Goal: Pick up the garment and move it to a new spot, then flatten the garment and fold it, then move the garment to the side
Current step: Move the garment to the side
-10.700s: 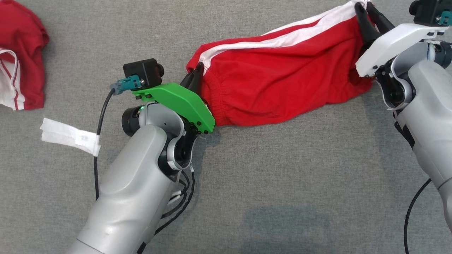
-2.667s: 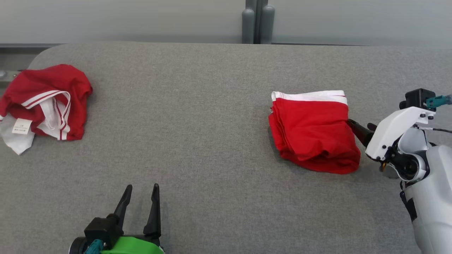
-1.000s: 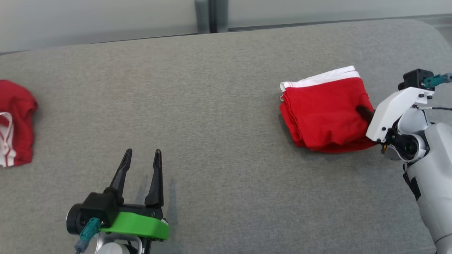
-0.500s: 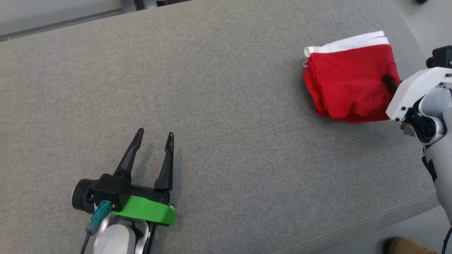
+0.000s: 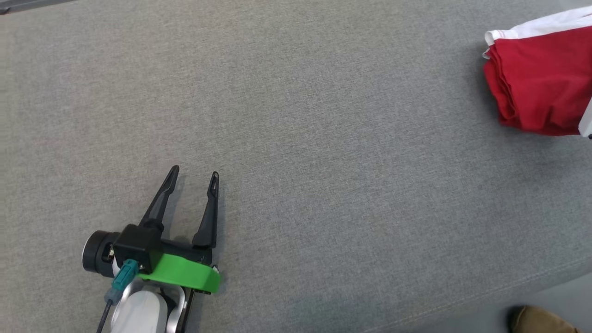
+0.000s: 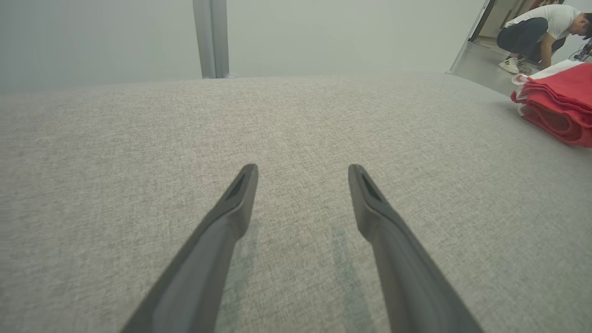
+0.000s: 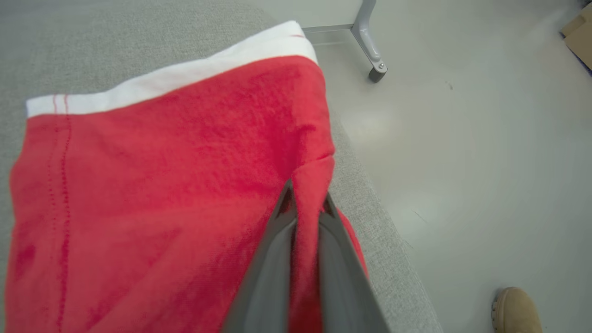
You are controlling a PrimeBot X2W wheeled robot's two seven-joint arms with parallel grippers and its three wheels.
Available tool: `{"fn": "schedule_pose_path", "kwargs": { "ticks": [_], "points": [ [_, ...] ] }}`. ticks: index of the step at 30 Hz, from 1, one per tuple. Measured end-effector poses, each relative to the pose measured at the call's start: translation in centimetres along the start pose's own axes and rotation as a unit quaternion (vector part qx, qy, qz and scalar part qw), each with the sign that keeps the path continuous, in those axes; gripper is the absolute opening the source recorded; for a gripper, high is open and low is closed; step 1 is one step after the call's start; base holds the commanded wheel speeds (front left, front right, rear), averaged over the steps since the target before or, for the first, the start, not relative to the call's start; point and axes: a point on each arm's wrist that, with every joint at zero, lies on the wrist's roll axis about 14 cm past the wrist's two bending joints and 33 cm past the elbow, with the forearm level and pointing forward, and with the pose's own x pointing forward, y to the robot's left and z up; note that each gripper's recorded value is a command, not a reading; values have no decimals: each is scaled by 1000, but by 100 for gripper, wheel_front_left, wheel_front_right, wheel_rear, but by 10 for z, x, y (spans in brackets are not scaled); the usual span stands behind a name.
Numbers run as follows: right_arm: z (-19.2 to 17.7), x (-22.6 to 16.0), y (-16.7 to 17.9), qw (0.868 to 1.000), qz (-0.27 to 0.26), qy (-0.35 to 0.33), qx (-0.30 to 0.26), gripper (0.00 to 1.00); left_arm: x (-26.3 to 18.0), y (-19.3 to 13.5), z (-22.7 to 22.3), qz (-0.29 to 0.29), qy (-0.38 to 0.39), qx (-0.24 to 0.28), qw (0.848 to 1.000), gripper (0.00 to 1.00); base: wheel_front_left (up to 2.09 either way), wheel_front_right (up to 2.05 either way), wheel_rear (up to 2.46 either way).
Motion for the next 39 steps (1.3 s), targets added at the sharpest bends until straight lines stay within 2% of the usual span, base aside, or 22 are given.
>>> {"fn": "schedule_pose_path", "kwargs": {
  "ticks": [6, 7, 8, 9, 10, 19, 24, 32, 35, 39],
  "points": [
    [-3, 8, 3, 999, -6, -3, -32, 0, -10, 10, 3, 19, -2, 2, 1000, 100, 0, 0, 0],
    [-2, 9, 4, 999, -6, -4, -38, 31, -11, 11, 3, 21, -2, 2, 1000, 100, 0, 0, 0],
    [-2, 10, 4, 999, -7, -7, -44, 49, -12, 11, 2, 22, -1, 1, 1000, 100, 0, 0, 0],
    [-1, 11, 3, 999, -9, -10, -49, 93, -12, 12, 2, 23, 0, 1, 1000, 100, 0, 0, 0],
    [0, 12, 3, 999, -11, -12, -52, 100, -12, 12, 1, 24, 1, 0, 1000, 100, 0, 0, 0],
    [22, 8, -11, 994, -28, -59, -86, 100, -10, 12, 4, 29, -4, -5, 1000, 100, 0, 0, 0],
    [66, -6, -2, 985, -17, -154, -72, 100, -16, 8, 16, 32, -19, -11, 999, 100, 0, 0, 0],
    [116, -44, 15, 958, 15, -277, -76, 100, -41, 14, 37, 67, -42, -14, 997, 100, 0, 0, 0],
    [128, -67, 30, 942, 37, -328, -64, 100, -57, 22, 44, 89, -51, -14, 995, 100, 0, 0, 0],
    [117, -97, 55, 926, 73, -367, -50, 100, -81, 33, 52, 125, -63, -17, 990, 100, 0, 0, 0]
  ]
}}
